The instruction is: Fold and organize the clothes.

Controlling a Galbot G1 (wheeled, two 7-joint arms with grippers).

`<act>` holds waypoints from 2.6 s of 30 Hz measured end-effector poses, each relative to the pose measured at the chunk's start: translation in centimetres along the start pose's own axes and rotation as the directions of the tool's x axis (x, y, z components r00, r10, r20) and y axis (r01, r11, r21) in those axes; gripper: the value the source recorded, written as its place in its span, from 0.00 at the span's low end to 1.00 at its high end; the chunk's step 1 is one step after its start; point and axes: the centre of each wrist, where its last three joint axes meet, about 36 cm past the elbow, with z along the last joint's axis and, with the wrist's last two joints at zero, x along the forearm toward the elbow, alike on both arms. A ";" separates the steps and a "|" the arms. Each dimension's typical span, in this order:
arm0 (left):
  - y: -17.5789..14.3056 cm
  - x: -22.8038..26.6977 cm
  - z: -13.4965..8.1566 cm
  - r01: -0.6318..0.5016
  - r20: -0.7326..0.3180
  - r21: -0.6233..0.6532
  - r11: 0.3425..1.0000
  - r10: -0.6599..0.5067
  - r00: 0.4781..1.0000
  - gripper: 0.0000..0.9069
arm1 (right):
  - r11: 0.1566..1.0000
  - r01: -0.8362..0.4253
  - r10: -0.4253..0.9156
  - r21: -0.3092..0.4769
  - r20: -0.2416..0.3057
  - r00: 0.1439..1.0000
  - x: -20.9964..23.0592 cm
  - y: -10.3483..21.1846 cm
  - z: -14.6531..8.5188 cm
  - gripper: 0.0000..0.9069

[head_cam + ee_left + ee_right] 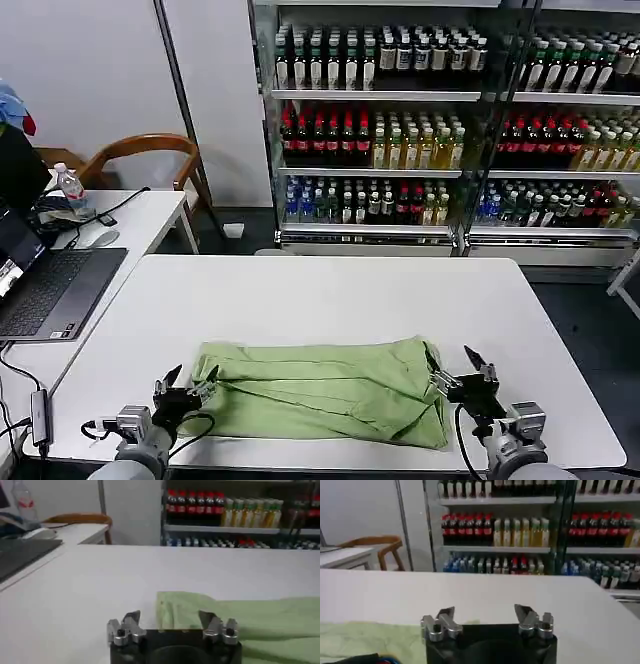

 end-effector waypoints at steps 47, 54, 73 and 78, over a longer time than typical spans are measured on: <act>2.5 1.0 -1.6 0.226 0.002 -0.107 0.968 -0.228 0.974 0.03 | 0.984 -0.096 0.086 0.150 0.074 0.994 0.1 -2.7 0.4 1.00; 7.4 2.6 -5.6 0.320 0.061 -0.150 0.935 -0.314 0.947 0.03 | 0.983 -0.098 0.086 0.154 0.079 0.993 0.1 -2.8 0.6 1.00; -0.7 4.1 -5.9 0.123 0.088 -0.164 0.979 -0.110 0.990 0.04 | 0.971 -0.154 0.146 0.185 0.056 0.988 1.6 -3.8 1.4 1.00; -3.5 3.8 -5.5 0.031 0.084 -0.146 0.989 -0.019 0.996 0.04 | 0.967 -0.171 0.164 0.188 0.053 0.985 2.1 -4.0 1.5 1.00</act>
